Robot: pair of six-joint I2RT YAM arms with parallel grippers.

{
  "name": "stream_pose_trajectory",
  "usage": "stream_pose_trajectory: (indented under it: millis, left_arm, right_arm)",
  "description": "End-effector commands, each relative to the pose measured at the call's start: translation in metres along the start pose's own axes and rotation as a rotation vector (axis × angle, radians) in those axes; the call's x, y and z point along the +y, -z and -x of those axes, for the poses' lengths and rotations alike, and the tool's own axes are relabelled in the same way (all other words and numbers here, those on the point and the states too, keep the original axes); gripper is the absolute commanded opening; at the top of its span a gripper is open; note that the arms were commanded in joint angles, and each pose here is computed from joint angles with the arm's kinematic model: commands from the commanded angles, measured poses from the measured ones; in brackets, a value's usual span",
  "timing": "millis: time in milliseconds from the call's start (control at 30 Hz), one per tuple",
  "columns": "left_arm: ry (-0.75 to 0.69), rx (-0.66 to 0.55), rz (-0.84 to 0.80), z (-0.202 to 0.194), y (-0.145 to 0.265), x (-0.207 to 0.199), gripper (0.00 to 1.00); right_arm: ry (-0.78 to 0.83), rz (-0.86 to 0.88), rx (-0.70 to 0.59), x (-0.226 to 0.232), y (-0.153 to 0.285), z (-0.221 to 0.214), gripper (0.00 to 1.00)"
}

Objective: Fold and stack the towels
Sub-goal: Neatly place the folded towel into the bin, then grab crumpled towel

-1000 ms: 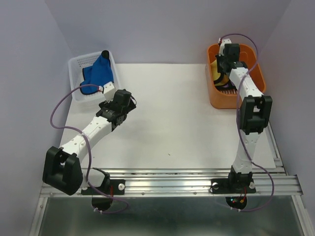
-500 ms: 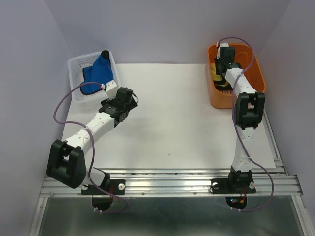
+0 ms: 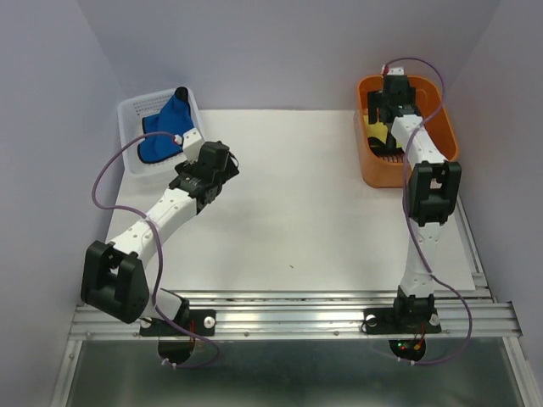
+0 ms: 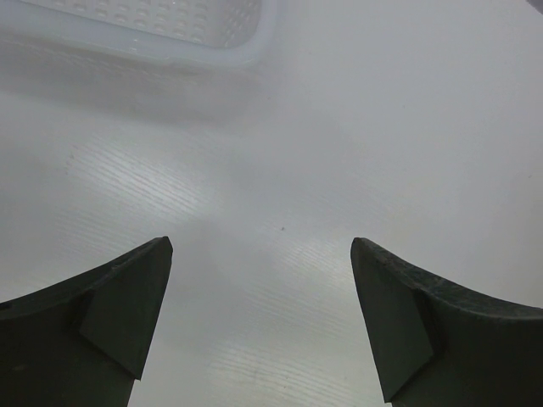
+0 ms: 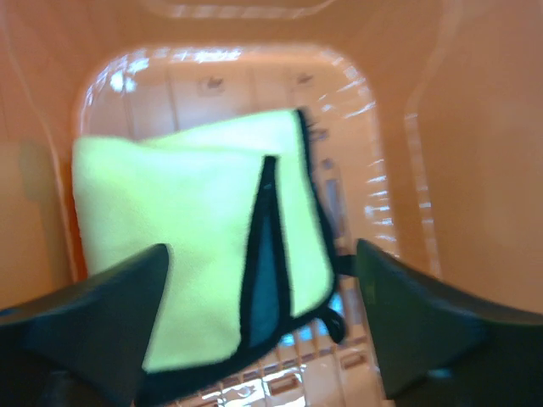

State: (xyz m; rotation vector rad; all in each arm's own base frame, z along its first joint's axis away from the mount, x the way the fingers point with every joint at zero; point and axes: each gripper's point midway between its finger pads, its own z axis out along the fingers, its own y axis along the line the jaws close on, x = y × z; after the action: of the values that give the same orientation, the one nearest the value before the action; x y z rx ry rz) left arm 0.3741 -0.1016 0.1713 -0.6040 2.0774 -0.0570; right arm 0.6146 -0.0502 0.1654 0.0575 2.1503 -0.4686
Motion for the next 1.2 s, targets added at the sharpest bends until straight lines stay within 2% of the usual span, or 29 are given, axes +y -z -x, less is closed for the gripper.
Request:
stream_pose_trajectory:
  millis: [0,133,233,400,500,533,567,667,700,733,767,800,867,900,967,1000,1167]
  left_arm:
    - [0.031,-0.073,-0.052,0.033,0.016,-0.012,0.99]
    - [0.037,-0.096,-0.061,0.041,0.024,-0.01,0.99]
    - [0.034,-0.122,-0.07,0.052,0.031,-0.012,0.99]
    - [0.028,-0.172,-0.086,0.083,0.036,-0.016,0.99]
    - [0.005,-0.2,-0.102,0.117,0.026,-0.017,0.99]
    - [-0.009,-0.196,-0.086,0.122,0.014,-0.016,0.99]
    - [-0.002,-0.23,-0.07,0.146,0.011,-0.012,0.99]
    - [-0.027,-0.207,-0.035,0.167,-0.035,-0.003,0.99]
    - [-0.004,-0.24,-0.057,0.185,-0.032,-0.005,0.99]
    - [-0.037,-0.226,-0.045,0.182,-0.059,-0.005,0.99]
    - [-0.03,-0.273,-0.047,0.211,-0.064,-0.007,0.99]
    - [-0.088,-0.211,0.014,0.195,-0.1,0.001,0.99]
    - [-0.121,-0.167,0.073,0.198,-0.127,0.006,0.99]
    - [-0.115,-0.181,0.104,0.215,-0.152,0.006,0.99]
    - [-0.132,-0.146,0.143,0.216,-0.174,0.017,0.99]
    - [-0.13,-0.133,0.105,0.217,-0.195,0.013,0.99]
    - [-0.098,-0.112,0.134,0.217,-0.237,0.06,0.99]
  right_arm:
    - [-0.133,-0.137,-0.22,-0.058,0.067,0.085,1.0]
    - [-0.158,-0.087,-0.26,-0.063,0.098,0.097,1.0]
    - [-0.177,0.015,-0.258,-0.049,0.111,0.096,1.0]
    - [-0.27,0.265,-0.312,-0.025,0.163,0.117,1.0]
    - [-0.293,0.461,-0.312,0.004,0.192,0.111,1.0]
    - [-0.309,0.502,-0.309,0.008,0.206,0.102,1.0]
    - [-0.324,0.593,-0.326,0.022,0.22,0.101,1.0]
    - [-0.382,0.695,-0.356,0.039,0.251,0.071,1.0]
    - [-0.401,0.713,-0.371,0.04,0.262,0.065,1.0]
    - [-0.421,0.722,-0.36,0.043,0.264,0.05,1.0]
    - [-0.454,0.731,-0.365,0.042,0.274,0.032,1.0]
    - [-0.467,0.728,-0.351,0.043,0.276,0.02,1.0]
    - [-0.484,0.718,-0.332,0.039,0.286,-0.005,1.0]
    - [-0.487,0.703,-0.317,0.037,0.287,-0.015,1.0]
    - [-0.499,0.676,-0.291,0.033,0.29,-0.033,1.0]
    - [-0.511,0.638,-0.289,0.027,0.291,-0.045,1.0]
    - [-0.519,0.521,-0.218,0.012,0.287,-0.078,1.0]
